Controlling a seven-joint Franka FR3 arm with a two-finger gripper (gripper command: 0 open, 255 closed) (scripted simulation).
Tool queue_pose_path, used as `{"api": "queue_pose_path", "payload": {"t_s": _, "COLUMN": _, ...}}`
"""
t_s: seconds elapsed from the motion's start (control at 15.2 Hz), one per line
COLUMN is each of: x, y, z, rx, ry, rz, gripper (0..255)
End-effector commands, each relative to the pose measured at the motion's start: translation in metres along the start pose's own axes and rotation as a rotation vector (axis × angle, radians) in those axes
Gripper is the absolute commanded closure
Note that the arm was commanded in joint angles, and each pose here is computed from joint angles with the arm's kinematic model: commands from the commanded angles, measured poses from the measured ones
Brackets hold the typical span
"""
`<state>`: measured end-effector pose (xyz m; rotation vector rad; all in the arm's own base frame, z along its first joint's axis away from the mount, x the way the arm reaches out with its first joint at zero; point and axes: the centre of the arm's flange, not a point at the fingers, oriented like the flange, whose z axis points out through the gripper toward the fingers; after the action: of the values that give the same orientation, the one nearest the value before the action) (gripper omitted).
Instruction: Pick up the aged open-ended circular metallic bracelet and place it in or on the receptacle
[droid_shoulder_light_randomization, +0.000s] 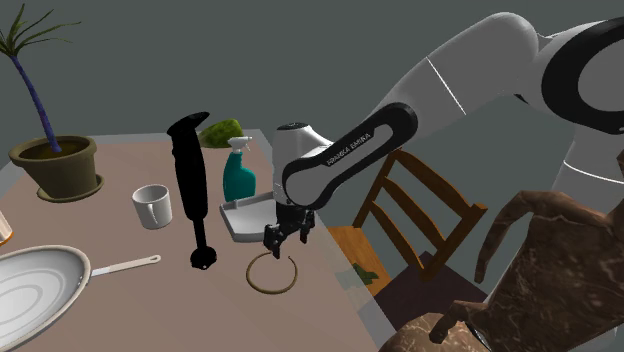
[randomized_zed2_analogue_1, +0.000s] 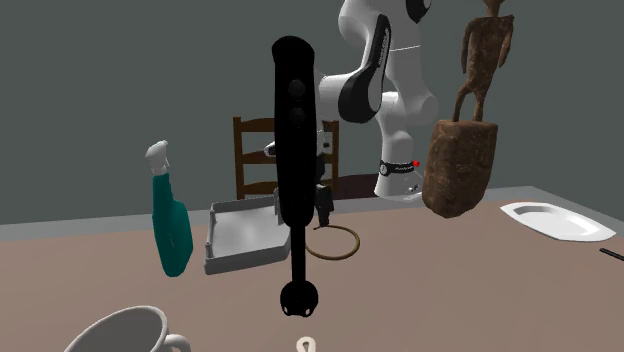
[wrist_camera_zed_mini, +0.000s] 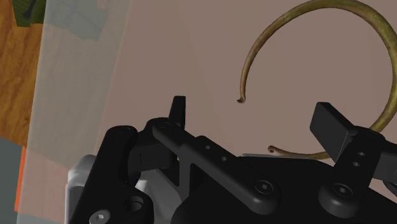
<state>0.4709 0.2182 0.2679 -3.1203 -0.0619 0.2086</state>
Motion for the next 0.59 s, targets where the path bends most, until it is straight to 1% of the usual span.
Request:
{"api": "queue_pose_path", "payload": {"t_s": 0.0, "x": 0.0, "y": 0.0, "z": 0.011, "rx": 0.0, "ry": 0.0, "rz": 0.0, "gripper": 0}}
{"api": "queue_pose_path", "payload": {"t_s": 0.2, "x": 0.0, "y": 0.0, "z": 0.025, "rx": 0.0, "ry": 0.0, "rz": 0.0, "gripper": 0}}
{"api": "queue_pose_path", "payload": {"t_s": 0.53, "x": 0.0, "y": 0.0, "z": 0.025, "rx": 0.0, "ry": 0.0, "rz": 0.0, "gripper": 0}}
